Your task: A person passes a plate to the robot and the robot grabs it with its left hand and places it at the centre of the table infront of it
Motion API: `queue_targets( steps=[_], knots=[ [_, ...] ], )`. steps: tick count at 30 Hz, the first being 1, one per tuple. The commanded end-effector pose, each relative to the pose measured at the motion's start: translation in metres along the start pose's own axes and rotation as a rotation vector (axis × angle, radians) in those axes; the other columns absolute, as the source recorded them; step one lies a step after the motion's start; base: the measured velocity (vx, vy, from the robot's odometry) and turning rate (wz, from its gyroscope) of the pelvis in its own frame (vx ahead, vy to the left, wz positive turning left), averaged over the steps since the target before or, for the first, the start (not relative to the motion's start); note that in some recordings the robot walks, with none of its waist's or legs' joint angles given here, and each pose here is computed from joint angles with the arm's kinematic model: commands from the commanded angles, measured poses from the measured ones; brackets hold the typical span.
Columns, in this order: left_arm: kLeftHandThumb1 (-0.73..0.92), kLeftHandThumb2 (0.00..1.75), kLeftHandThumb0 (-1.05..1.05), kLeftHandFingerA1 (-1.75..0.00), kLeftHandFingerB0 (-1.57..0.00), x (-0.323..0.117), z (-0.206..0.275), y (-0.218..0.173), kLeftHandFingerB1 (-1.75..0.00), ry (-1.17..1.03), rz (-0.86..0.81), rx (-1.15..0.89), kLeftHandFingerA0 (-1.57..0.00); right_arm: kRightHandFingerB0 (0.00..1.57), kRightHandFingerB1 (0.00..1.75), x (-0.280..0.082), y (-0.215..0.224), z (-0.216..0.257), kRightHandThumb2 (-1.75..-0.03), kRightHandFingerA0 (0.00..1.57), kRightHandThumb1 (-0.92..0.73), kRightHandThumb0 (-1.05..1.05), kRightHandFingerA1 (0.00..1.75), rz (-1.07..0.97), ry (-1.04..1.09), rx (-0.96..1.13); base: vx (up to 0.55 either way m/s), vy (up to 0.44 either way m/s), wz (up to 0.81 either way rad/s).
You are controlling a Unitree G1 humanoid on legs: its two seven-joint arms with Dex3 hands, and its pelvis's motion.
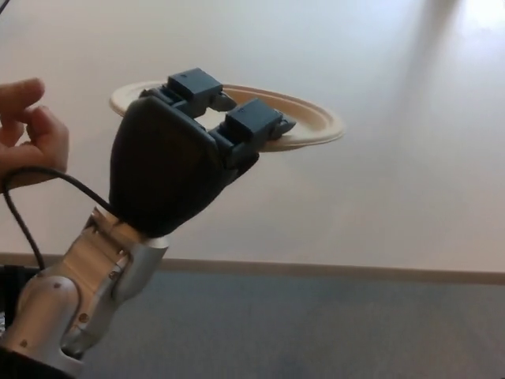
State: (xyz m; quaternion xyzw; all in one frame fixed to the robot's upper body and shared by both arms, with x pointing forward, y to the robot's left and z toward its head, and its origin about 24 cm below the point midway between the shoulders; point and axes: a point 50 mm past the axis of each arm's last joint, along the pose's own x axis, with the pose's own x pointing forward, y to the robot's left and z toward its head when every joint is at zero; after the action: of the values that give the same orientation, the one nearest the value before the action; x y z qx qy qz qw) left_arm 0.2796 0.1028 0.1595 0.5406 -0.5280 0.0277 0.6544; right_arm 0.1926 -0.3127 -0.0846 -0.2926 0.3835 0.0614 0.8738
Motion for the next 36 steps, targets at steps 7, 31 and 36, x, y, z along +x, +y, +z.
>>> queue_targets(
  steps=[7, 31, 36],
  knots=[
    [0.49, 0.55, -0.18, -0.63, -0.78, 0.005, 0.01, -0.036, -0.55, -0.025, -0.008, -0.007, -0.94, 0.19, 0.46, 0.0, -0.005, 0.002, -0.65, 0.2, -0.85, -0.88, 0.58, 0.001, -0.007, -0.011, 0.0, 0.0, 0.0],
    [0.5, 0.55, -0.2, -0.78, -0.79, 0.022, -0.033, -0.098, -0.56, 0.084, -0.313, 0.147, -0.92, 0.2, 0.44, 0.003, -0.004, 0.013, -0.65, 0.2, -0.85, -0.86, 0.56, -0.001, -0.052, -0.026, 0.0, 0.0, 0.0],
    [0.51, 0.55, -0.19, -0.9, -0.83, 0.011, -0.038, -0.106, -0.62, 0.149, -0.383, 0.136, -0.91, 0.2, 0.45, 0.004, -0.004, 0.015, -0.66, 0.2, -0.85, -0.88, 0.57, 0.008, -0.051, -0.032, 0.0, 0.0, 0.0]
  ],
)
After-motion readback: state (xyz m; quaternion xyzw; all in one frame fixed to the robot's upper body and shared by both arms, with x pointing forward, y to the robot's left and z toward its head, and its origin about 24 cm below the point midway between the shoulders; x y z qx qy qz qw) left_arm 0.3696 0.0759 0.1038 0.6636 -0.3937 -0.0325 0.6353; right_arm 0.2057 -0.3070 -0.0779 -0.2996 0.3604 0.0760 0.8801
